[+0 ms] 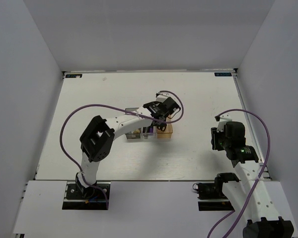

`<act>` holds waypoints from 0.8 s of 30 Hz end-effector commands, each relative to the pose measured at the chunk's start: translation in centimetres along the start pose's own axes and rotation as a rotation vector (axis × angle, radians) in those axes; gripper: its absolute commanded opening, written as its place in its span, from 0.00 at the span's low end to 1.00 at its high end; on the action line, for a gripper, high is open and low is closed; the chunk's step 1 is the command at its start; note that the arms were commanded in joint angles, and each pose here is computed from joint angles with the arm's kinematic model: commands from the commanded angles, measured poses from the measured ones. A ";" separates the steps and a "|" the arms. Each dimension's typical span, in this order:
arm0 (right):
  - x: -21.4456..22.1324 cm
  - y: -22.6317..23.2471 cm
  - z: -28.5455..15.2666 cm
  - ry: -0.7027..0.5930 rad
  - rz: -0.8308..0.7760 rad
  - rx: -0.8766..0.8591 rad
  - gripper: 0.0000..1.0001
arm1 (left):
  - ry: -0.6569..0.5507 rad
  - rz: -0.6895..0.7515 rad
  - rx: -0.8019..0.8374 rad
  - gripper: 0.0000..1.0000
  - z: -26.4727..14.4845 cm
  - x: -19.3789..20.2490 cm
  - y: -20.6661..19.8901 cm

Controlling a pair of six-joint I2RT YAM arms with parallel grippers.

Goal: Sort the stationery into containers
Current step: Place the scissors in the storage box, then reset both arms

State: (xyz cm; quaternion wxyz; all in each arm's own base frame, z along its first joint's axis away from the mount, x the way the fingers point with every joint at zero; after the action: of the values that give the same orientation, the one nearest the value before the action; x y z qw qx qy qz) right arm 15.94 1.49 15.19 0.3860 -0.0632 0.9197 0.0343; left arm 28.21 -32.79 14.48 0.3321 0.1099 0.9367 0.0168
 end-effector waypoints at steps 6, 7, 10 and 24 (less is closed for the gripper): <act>0.0 0.0 0.0 -0.009 -0.001 -0.004 0.41 | -0.065 -0.038 0.008 0.42 -1.7 -2.6 0.1; 0.0 0.0 0.0 -0.008 0.001 -0.006 0.41 | -0.069 -0.041 0.009 0.42 -2.0 -2.9 0.2; 0.0 0.0 0.0 -0.006 -0.002 -0.004 0.41 | -0.089 -0.038 0.023 0.34 -2.8 -3.5 0.2; -1.0 2.2 -0.8 -0.043 0.042 -0.179 0.91 | -0.126 0.091 0.381 1.00 -13.5 7.7 10.6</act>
State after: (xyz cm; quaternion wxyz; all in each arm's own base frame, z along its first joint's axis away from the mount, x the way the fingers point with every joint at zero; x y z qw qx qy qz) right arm 15.16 3.19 14.94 0.3653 -0.1028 0.9186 0.1103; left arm 18.24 -23.26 21.76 0.3609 0.1915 0.9050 -0.1186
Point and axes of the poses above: each gripper's point midway between its finger pads, its own z axis out along the fingers, its own y axis along the line the jaws close on, x = y × z, the point moved 7 cm from there along -z, back along the fingers, and after that the axes turned 5 degrees about z, right-handed, at the moved point
